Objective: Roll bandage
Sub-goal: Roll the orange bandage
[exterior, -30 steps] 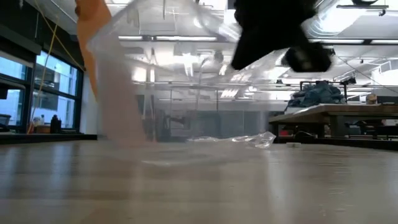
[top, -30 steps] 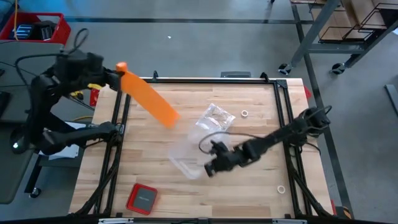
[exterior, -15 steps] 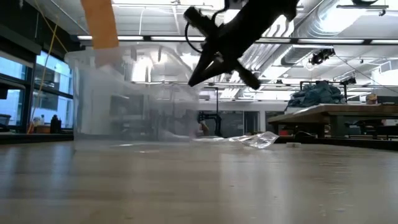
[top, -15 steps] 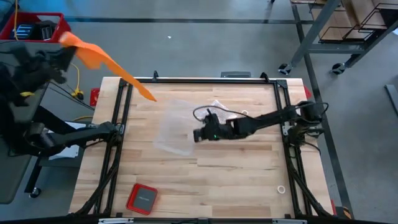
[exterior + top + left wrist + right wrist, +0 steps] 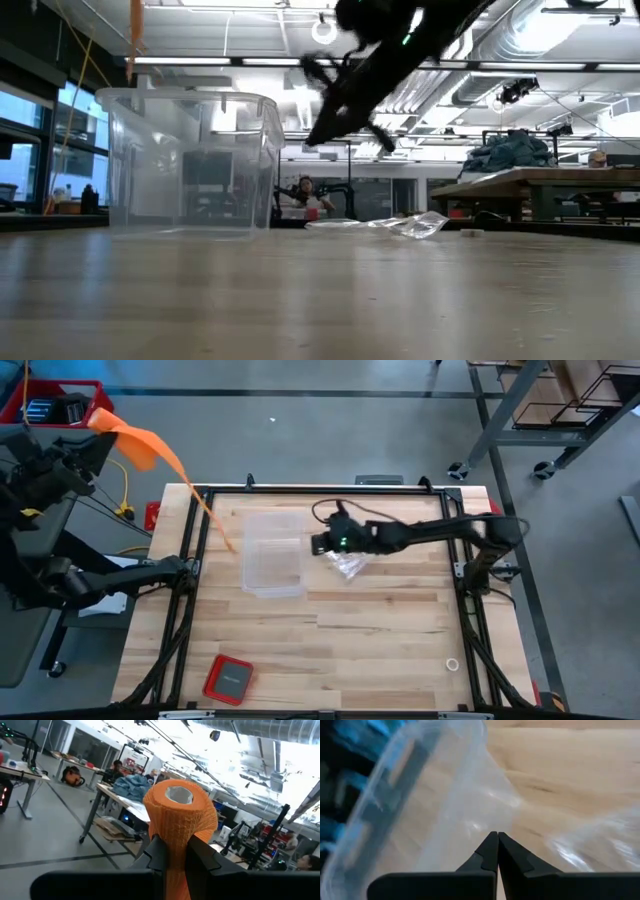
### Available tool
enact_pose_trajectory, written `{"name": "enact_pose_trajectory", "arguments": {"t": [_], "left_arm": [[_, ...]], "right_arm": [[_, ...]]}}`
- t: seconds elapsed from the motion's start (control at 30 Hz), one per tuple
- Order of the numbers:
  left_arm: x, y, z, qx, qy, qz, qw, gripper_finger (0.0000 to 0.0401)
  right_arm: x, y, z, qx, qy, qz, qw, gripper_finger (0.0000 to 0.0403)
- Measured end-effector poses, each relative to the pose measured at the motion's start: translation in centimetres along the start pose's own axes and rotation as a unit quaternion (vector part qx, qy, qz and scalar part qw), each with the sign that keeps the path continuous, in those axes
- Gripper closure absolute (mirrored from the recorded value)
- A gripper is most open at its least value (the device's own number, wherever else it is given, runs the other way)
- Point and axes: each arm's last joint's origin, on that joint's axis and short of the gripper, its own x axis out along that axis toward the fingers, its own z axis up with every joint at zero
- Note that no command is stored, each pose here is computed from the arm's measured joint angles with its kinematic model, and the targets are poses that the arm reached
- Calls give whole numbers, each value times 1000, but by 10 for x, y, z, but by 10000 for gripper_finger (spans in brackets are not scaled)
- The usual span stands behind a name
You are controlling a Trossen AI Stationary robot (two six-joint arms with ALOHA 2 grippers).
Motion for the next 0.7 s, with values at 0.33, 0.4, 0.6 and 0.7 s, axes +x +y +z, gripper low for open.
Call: {"name": "enact_pose_trajectory", "arguments": {"t": [0.33, 0.4, 0.6, 0.7], "left_arm": [[21, 3, -6, 22, 45, 15, 999, 372], [26, 3, -7, 21, 52, 13, 998, 372], [34, 3, -6, 21, 55, 7, 998, 372], [33, 0, -2, 21, 33, -12, 999, 372]], "right_arm": [[-36, -55, -62, -34, 253, -241, 936, 403], [-32, -63, -75, -16, 260, -249, 933, 403], [-13, -85, -94, 62, 211, -240, 945, 403], [-6, -91, -92, 107, 173, -220, 954, 403]]}}
